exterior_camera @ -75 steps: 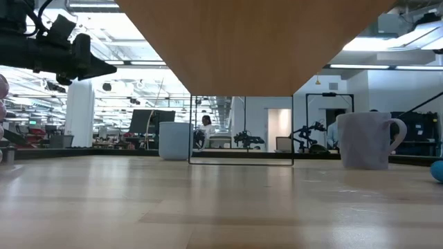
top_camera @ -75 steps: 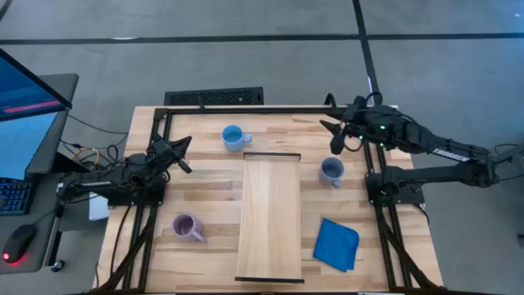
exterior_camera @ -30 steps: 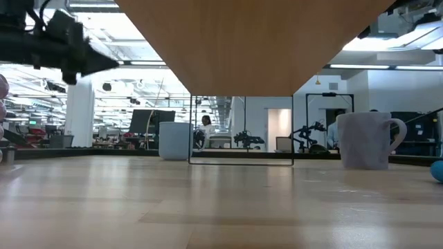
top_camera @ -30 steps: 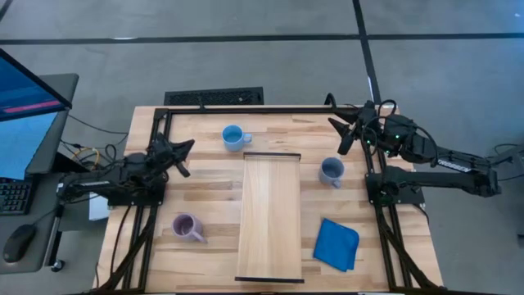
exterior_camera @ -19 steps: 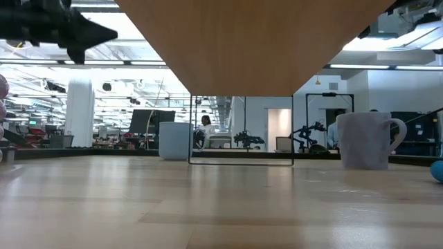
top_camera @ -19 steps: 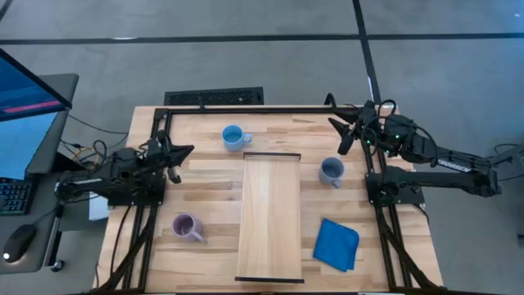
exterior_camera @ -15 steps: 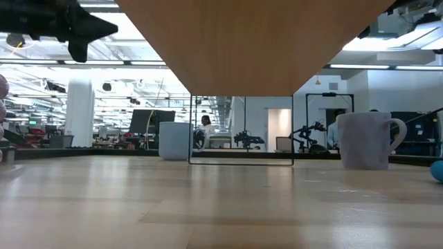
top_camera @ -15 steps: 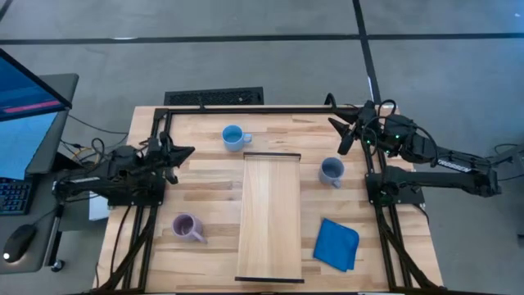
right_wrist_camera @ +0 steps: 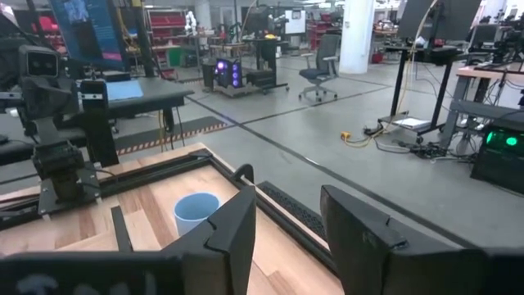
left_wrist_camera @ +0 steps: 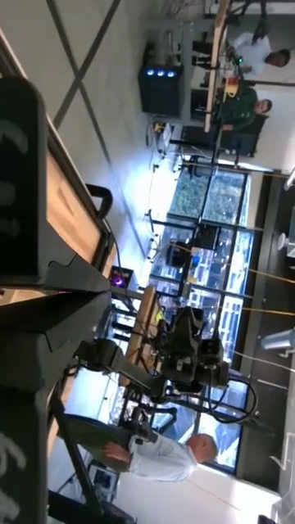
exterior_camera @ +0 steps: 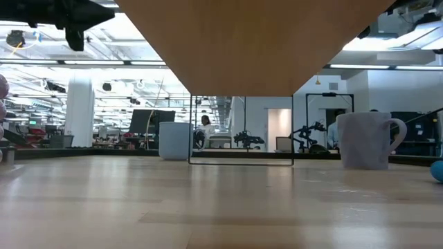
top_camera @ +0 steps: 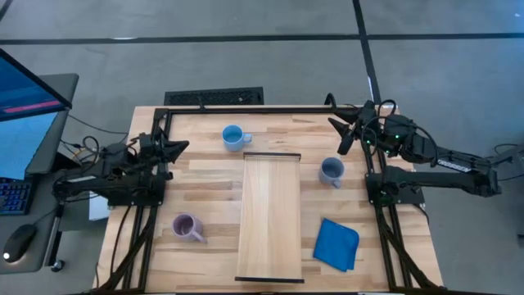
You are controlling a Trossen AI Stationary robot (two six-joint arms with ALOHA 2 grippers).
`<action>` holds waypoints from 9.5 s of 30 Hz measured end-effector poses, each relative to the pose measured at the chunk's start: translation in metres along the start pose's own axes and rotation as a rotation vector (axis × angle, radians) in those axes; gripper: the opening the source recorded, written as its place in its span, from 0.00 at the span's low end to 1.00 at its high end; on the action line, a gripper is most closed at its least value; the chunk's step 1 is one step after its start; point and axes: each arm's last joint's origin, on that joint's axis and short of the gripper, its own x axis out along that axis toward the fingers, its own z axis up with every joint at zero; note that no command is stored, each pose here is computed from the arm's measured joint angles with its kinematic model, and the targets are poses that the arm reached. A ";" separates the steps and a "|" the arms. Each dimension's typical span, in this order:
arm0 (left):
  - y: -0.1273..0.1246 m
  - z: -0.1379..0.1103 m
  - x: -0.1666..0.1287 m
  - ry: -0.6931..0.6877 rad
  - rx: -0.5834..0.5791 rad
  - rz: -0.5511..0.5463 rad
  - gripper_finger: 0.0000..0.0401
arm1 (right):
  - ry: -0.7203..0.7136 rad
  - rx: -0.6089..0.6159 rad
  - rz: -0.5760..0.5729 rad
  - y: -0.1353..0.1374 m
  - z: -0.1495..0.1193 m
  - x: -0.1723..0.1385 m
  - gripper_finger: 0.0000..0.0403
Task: Stack small to large cups/mugs on shelf
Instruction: Put the purple mug on the shelf
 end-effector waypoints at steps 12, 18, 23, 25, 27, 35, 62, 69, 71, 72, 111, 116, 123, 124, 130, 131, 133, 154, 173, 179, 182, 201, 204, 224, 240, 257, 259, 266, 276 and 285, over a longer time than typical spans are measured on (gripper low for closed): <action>-0.001 -0.004 0.000 0.049 0.003 -0.057 0.29 | 0.018 -0.012 0.000 0.000 -0.002 0.000 0.40; -0.006 -0.010 0.004 0.164 -0.066 -0.205 0.33 | 0.018 -0.013 -0.007 -0.001 -0.002 0.000 0.38; -0.011 0.002 0.012 0.313 -0.030 -0.175 0.32 | 0.018 -0.010 -0.041 -0.005 -0.002 0.001 0.38; -0.014 0.011 0.017 0.397 -0.002 -0.162 0.32 | 0.019 -0.009 -0.051 -0.007 -0.002 0.001 0.38; -0.018 0.019 0.022 0.497 0.008 -0.162 0.32 | 0.019 -0.008 -0.059 -0.008 -0.002 0.001 0.38; -0.035 0.040 0.040 0.972 -0.188 -0.197 0.32 | 0.020 -0.008 -0.067 -0.009 -0.002 0.002 0.37; -0.107 -0.028 0.040 1.750 -0.707 0.651 0.32 | 0.108 -0.029 -0.064 -0.009 -0.011 0.001 0.36; -0.121 -0.043 0.034 1.739 -0.663 0.829 0.32 | 0.105 -0.028 -0.064 -0.009 -0.010 0.001 0.36; -0.124 -0.048 0.033 1.742 -0.645 0.846 0.32 | 0.105 -0.028 -0.063 -0.009 -0.010 0.001 0.36; -0.126 -0.050 0.033 1.742 -0.636 0.851 0.32 | 0.105 -0.028 -0.064 -0.009 -0.010 0.001 0.36; -0.138 -0.089 0.046 1.737 -0.413 0.830 0.32 | 0.105 -0.056 -0.062 -0.009 -0.010 0.001 0.36; -0.138 -0.089 0.046 1.748 -0.366 0.774 0.32 | 0.105 -0.056 -0.062 -0.009 -0.010 0.001 0.36; -0.138 -0.089 0.047 1.732 -0.389 0.808 0.32 | 0.105 -0.056 -0.062 -0.009 -0.010 0.001 0.36; -0.138 -0.089 0.047 1.731 -0.391 0.811 0.32 | 0.105 -0.056 -0.062 -0.009 -0.010 0.001 0.36; -0.138 -0.089 0.047 1.740 -0.373 0.786 0.32 | 0.105 -0.055 -0.062 -0.009 -0.010 0.001 0.36; -0.138 -0.089 0.047 1.740 -0.372 0.786 0.32 | 0.105 -0.055 -0.062 -0.009 -0.010 0.001 0.36; -0.138 -0.089 0.047 1.739 -0.371 0.786 0.32 | 0.105 -0.055 -0.062 -0.009 -0.010 0.001 0.36; -0.138 -0.089 0.047 1.715 -0.359 0.786 0.14 | 0.105 -0.056 -0.062 -0.009 -0.010 0.001 0.36; -0.137 -0.089 0.048 1.692 -0.301 0.734 0.09 | 0.106 -0.056 -0.062 -0.009 -0.010 0.001 0.36; -0.137 -0.089 0.048 1.687 -0.300 0.735 0.10 | 0.106 -0.056 -0.062 -0.009 -0.010 0.001 0.36; -0.137 -0.089 0.048 1.686 -0.299 0.735 0.10 | 0.106 -0.056 -0.062 -0.009 -0.010 0.001 0.36; -0.136 -0.089 0.049 1.696 -0.241 0.675 0.10 | 0.106 -0.056 -0.062 -0.009 -0.010 0.001 0.36; -0.136 -0.089 0.049 1.673 -0.231 0.679 0.10 | 0.107 -0.056 -0.062 -0.009 -0.010 0.001 0.36; -0.101 -0.087 0.087 1.526 -0.191 0.709 0.06 | 0.108 -0.055 -0.062 -0.009 -0.010 0.001 0.36; -0.067 -0.064 0.132 1.492 -0.195 0.578 0.05 | 0.108 -0.054 -0.062 -0.009 -0.010 0.001 0.36; -0.067 0.055 0.145 1.491 -0.165 0.624 0.05 | 0.204 -0.076 -0.060 -0.005 -0.021 0.021 0.36; -0.068 0.066 0.148 1.469 -0.210 0.570 0.05 | 0.206 -0.070 -0.060 -0.004 -0.022 0.024 0.36; -0.073 0.095 0.151 1.393 -0.298 0.507 0.05 | 0.144 -0.066 -0.061 -0.003 -0.016 0.028 0.36; -0.084 0.082 0.186 1.296 -0.365 0.358 0.04 | 0.097 -0.097 -0.060 -0.003 -0.012 0.029 0.36; -0.086 0.061 0.221 1.338 -0.302 0.387 0.04 | 0.098 -0.097 -0.059 -0.003 -0.012 0.029 0.36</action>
